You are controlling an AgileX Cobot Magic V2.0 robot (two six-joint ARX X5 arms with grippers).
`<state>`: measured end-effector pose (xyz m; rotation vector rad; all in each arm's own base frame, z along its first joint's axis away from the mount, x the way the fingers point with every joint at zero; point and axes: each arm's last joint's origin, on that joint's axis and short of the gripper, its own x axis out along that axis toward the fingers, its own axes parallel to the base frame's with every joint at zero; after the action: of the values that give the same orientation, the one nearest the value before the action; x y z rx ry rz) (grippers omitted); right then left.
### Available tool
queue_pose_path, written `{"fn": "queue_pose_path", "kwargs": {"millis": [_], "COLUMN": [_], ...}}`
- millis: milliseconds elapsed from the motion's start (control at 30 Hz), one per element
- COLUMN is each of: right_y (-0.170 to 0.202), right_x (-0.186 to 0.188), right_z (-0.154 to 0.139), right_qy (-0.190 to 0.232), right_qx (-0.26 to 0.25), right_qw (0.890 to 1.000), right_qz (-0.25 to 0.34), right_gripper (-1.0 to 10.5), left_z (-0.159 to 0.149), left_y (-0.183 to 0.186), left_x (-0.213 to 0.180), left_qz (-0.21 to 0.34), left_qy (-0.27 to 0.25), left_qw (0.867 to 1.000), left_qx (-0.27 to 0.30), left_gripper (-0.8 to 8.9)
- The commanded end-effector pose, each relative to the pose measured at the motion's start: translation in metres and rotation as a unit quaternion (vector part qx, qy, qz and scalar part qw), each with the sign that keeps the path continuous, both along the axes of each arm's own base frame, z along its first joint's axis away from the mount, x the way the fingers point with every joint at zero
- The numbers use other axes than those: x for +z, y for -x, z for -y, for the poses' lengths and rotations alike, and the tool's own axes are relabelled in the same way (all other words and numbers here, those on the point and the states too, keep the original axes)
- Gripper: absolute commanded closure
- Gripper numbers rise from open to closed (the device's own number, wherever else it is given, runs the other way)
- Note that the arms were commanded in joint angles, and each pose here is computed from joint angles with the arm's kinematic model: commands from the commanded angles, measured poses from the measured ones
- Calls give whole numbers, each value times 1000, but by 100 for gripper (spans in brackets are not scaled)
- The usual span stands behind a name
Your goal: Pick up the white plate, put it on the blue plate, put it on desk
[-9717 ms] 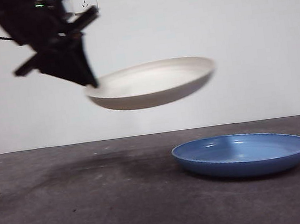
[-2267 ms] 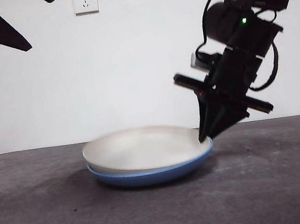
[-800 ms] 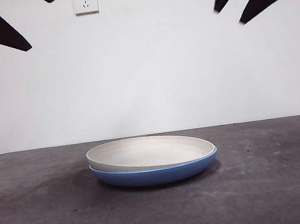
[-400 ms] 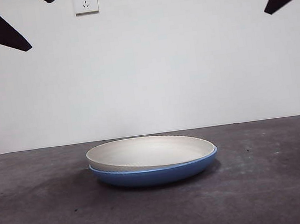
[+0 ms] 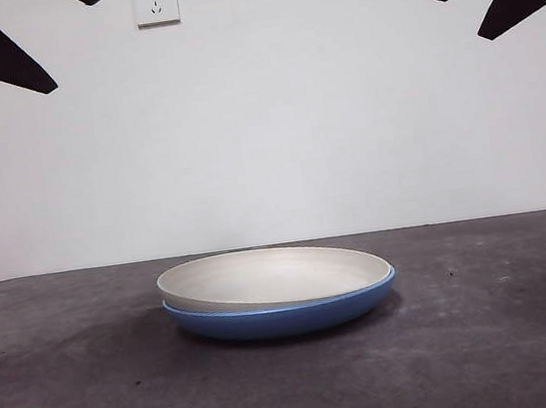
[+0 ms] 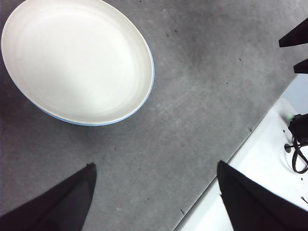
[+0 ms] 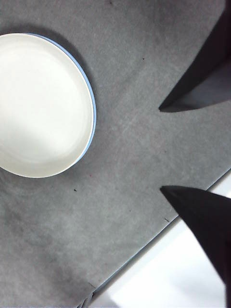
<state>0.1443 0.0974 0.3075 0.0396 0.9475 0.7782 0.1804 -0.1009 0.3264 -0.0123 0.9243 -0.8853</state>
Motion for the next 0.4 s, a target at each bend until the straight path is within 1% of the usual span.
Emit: {"fn": "queue_pose_path", "kwargs": {"millis": [33, 133, 167, 200, 333, 367, 400], "right_y": [-1, 0, 0, 0, 0, 0, 0], "right_x": [2, 2, 1, 1, 1, 1, 1], "right_z": [-2, -2, -2, -2, -1, -1, -1], "right_qy": [-2, 0, 1, 2, 3, 4, 4], "right_qx": [8, 8, 8, 9, 10, 11, 11], "right_qw": [1000, 1000, 1000, 1000, 1000, 1000, 1000], "right_qz": [7, 5, 4, 2, 1, 3, 3], "right_gripper": [704, 704, 707, 735, 909, 935, 935], "left_z": [2, 2, 2, 2, 2, 2, 2], "left_y": [-1, -1, -1, -1, -1, -1, -1], "left_x": [2, 2, 2, 2, 2, 2, 2], "left_qz": [7, 7, 7, 7, 8, 8, 8], "left_qy": [1, 1, 1, 1, 1, 1, 1], "left_qw": [1000, 1000, 1000, 1000, 1000, 1000, 1000], "left_qx": [-10, -10, -10, -10, -10, -10, -10], "left_gripper": [413, 435, 499, 565, 808, 804, 804]}}
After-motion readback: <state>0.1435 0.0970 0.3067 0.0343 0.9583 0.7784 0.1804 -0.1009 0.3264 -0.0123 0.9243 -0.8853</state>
